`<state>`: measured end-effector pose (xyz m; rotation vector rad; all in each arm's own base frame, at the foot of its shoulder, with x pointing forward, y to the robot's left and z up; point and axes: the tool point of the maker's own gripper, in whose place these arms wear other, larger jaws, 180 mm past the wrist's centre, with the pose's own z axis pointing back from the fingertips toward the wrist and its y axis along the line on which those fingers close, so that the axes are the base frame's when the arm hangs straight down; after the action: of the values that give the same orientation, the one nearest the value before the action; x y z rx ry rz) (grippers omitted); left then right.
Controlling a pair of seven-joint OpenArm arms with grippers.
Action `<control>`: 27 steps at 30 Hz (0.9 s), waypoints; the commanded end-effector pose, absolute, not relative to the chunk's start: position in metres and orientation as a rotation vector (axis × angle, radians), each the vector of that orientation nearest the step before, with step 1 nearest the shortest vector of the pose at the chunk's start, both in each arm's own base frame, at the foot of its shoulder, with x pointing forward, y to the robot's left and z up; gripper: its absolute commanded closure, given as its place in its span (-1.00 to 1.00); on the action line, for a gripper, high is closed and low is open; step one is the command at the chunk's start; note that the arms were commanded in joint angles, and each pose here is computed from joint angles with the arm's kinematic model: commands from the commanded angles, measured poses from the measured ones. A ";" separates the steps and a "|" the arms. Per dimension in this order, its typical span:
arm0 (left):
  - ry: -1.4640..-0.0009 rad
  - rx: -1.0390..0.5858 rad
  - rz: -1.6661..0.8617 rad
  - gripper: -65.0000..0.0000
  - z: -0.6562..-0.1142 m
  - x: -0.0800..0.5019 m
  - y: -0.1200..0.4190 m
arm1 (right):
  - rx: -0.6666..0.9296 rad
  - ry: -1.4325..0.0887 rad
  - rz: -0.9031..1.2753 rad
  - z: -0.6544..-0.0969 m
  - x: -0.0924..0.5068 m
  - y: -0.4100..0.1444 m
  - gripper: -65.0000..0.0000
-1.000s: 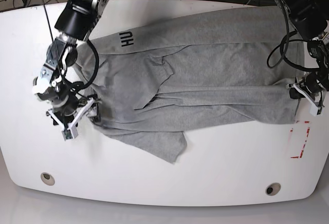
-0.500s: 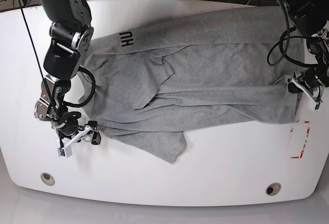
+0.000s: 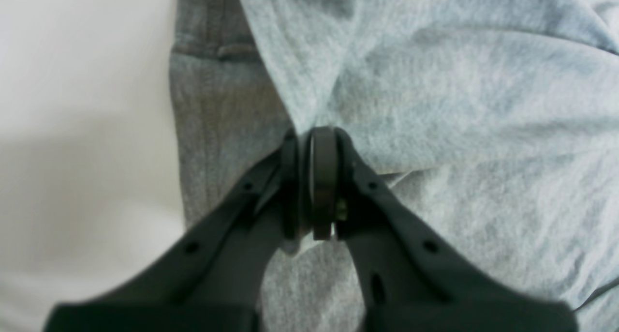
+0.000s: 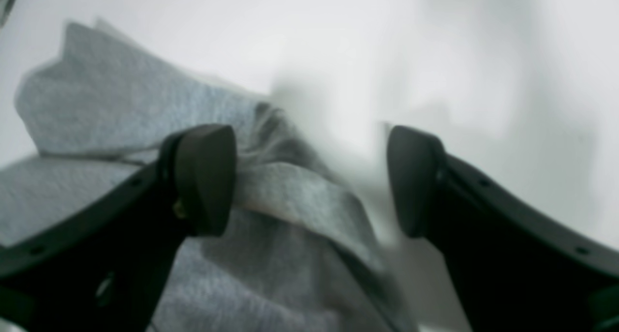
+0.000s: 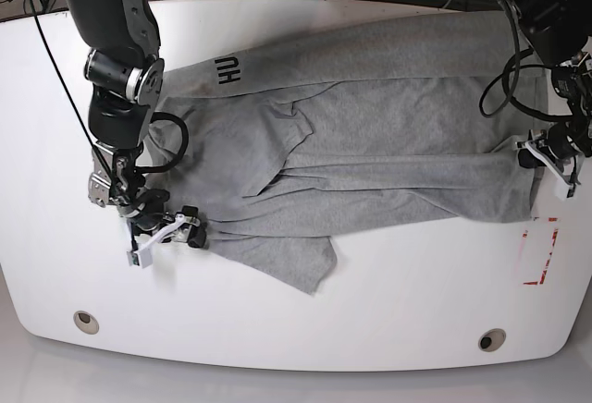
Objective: Fold the T-shirt properly
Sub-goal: 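Move the right gripper to the hem corner and grasp it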
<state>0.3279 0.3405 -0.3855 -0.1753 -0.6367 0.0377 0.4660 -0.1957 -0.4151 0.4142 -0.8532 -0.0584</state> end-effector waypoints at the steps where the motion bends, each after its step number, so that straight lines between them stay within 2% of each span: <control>1: -0.702 -0.160 0.027 0.91 -0.365 0.341 0.348 | 0.426 -0.882 -0.013 -0.403 0.475 -0.181 -0.42; 8: -0.702 -0.159 0.027 0.91 -0.365 0.341 0.348 | 0.429 -0.869 0.025 -0.409 0.469 -0.165 -0.41; 11: -0.705 -0.159 0.027 0.91 -0.364 0.342 0.348 | 0.430 -0.871 0.023 -0.410 0.469 -0.165 -0.31; 14: -0.705 -0.157 0.026 0.91 -0.364 0.342 0.349 | 0.430 -0.870 0.025 -0.410 0.469 -0.165 0.02; 17: -0.706 -0.157 0.026 0.91 -0.364 0.343 0.349 | 0.429 -0.870 0.028 -0.409 0.469 -0.164 0.43; 20: -0.707 -0.158 0.025 0.91 -0.364 0.343 0.348 | 0.426 -0.872 0.029 -0.408 0.470 -0.165 0.73; 22: -0.707 -0.158 0.025 0.91 -0.364 0.343 0.348 | 0.426 -0.872 0.030 -0.407 0.471 -0.165 0.82; 27: -0.708 -0.158 0.025 0.91 -0.363 0.343 0.348 | 0.418 -0.867 0.039 -0.408 0.470 -0.166 0.83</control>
<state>0.3306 0.3406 -0.3832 -0.1753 -0.6437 0.0371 0.4569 -0.1609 -0.4245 0.4319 -0.8292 0.0242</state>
